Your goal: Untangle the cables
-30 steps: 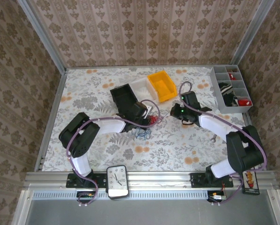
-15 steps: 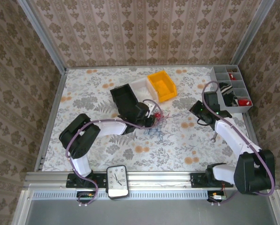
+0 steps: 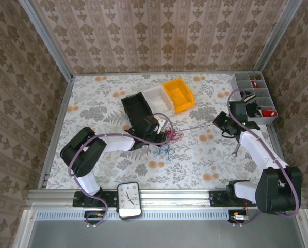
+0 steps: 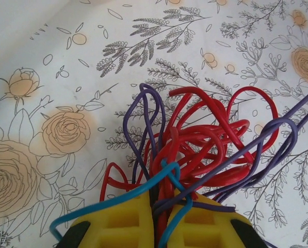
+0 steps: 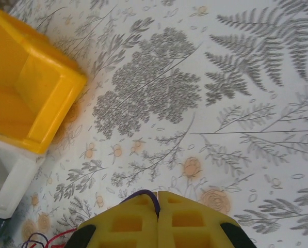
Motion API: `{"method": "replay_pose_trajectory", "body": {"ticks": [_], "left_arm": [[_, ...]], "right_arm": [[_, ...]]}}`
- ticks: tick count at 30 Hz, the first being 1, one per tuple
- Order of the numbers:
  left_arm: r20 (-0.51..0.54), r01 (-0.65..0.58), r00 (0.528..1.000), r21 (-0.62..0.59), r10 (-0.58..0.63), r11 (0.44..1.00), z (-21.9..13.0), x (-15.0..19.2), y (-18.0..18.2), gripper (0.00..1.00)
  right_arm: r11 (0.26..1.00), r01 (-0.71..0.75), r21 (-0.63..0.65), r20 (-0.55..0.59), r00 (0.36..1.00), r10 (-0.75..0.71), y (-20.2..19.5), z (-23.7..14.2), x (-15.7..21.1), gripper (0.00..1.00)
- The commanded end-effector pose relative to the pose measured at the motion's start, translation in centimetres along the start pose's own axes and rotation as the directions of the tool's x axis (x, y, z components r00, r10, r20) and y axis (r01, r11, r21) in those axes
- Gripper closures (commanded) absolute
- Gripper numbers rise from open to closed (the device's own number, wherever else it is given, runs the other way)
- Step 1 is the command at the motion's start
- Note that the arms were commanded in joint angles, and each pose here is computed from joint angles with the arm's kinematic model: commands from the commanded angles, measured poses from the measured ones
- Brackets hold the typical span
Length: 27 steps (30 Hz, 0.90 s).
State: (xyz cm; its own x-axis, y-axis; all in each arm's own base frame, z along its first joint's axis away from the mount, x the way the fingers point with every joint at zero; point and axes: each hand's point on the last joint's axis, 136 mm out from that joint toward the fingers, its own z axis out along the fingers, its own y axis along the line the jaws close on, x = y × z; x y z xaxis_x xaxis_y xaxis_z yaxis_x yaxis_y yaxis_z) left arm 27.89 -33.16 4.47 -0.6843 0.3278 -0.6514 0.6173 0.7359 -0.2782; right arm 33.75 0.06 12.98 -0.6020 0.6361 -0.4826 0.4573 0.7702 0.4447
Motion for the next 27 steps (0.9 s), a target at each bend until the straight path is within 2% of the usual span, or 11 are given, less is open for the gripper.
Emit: {"method": "replay_pose_trajectory", "body": {"ticks": [1,3,7,9,12,16,19,21,23,27], "left_arm": [[-0.351,0.009,0.924,-0.376,-0.152,0.926,-2.9,11.3,9.5,0.92],[-0.368,-0.003,0.917,-0.383,-0.15,0.924,-3.1,11.5,9.6,0.83],[-0.387,-0.013,0.911,-0.373,-0.143,0.928,-3.0,11.5,9.5,0.55],[-0.38,-0.009,0.912,-0.389,-0.152,0.921,-3.0,11.5,9.7,0.53],[-0.371,0.003,0.915,-0.383,-0.157,0.924,-2.7,11.4,9.6,0.57],[-0.383,0.0,0.91,-0.377,-0.156,0.926,-2.4,11.5,9.5,0.81],[-0.385,-0.007,0.908,-0.408,-0.165,0.913,-2.8,11.7,10.0,0.94],[-0.371,-0.011,0.906,-0.497,-0.201,0.867,-3.7,11.8,11.4,0.99],[-0.364,-0.02,0.898,-0.596,-0.248,0.803,-4.9,12.2,13.2,1.0],[-0.381,-0.047,0.874,-0.683,-0.301,0.729,-6.2,13.3,14.9,1.0]], "right_arm": [[0.97,-0.103,0.221,0.326,0.945,0.026,-5.7,-3.8,-9.8,1.0],[0.969,-0.124,0.215,0.339,0.94,0.045,-6.3,-4.3,-10.6,1.0],[0.974,-0.131,0.186,0.35,0.935,0.058,-6.3,-4.7,-11.3,1.0],[0.975,-0.13,0.178,0.353,0.934,0.06,-6.2,-5.0,-11.6,1.0],[0.983,-0.123,0.137,0.357,0.932,0.067,-5.4,-5.4,-12.1,1.0],[0.979,-0.133,0.154,0.401,0.914,0.061,-5.4,-7.1,-13.0,1.0],[0.975,-0.116,0.188,0.451,0.893,0.019,-5.4,-9.1,-14.1,1.0],[0.957,-0.155,0.245,0.512,0.859,0.008,-6.3,-11.2,-15.0,1.0],[0.938,-0.204,0.279,0.577,0.816,0.006,-7.4,-13.5,-16.0,1.0],[0.916,-0.279,0.289,0.64,0.768,0.032,-8.8,-16.5,-17.3,1.0]]}}
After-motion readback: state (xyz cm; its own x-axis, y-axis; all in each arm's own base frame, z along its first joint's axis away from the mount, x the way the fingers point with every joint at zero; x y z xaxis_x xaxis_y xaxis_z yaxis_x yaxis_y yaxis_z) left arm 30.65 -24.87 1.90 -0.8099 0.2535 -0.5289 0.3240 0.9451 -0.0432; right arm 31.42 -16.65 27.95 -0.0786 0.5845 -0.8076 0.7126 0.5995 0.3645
